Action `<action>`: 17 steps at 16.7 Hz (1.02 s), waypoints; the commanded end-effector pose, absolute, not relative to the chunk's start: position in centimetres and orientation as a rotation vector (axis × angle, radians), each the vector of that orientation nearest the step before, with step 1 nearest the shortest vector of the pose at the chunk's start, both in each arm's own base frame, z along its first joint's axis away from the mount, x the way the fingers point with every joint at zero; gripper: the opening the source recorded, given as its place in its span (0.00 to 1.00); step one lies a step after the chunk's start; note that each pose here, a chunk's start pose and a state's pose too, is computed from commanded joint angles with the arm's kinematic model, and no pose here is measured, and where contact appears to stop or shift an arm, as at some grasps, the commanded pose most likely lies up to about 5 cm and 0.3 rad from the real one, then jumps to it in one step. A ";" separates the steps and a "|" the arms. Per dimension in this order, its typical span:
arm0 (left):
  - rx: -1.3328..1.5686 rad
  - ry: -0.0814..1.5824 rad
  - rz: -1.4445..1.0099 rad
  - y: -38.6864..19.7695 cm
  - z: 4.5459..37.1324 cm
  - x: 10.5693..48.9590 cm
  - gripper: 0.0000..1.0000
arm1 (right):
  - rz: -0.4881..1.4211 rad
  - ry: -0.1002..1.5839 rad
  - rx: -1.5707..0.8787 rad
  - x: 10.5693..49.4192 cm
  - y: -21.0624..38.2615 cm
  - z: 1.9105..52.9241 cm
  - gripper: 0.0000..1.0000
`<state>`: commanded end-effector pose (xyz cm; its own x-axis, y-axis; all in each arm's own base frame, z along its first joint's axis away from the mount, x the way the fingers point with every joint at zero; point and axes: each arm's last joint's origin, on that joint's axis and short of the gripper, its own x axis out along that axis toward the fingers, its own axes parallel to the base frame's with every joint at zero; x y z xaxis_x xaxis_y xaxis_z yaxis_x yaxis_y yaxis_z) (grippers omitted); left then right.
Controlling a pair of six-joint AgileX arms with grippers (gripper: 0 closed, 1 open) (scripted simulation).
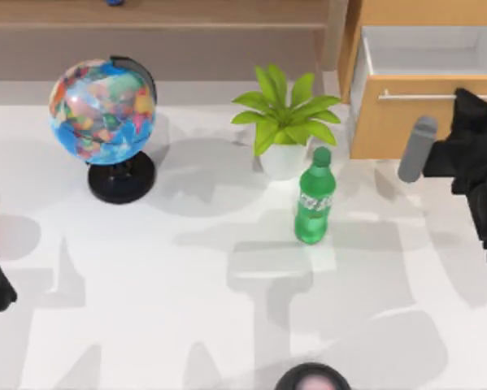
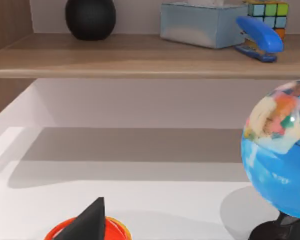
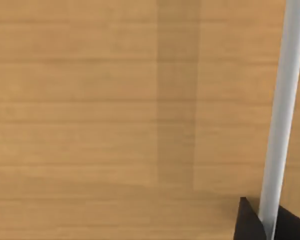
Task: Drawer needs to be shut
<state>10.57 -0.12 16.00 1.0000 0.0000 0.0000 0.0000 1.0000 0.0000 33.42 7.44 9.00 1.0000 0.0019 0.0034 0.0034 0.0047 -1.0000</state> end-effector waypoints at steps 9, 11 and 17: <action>0.000 0.000 0.000 -0.1 16.0 10.6 1.00 | 0.003 0.010 -1.567 37.7 7.2 8.8 0.00; 0.000 0.000 0.000 -0.1 16.0 10.6 1.00 | 0.008 0.008 -1.565 37.6 7.4 8.8 0.00; 0.000 0.000 0.000 -0.1 16.0 10.6 1.00 | 0.007 -0.004 -1.566 40.2 7.6 8.9 0.00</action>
<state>10.57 -0.12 16.00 1.0000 0.0000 0.0000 0.0000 1.0000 0.0000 40.20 7.60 8.94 1.0000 0.0068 -0.0023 -0.0023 0.0052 -1.0000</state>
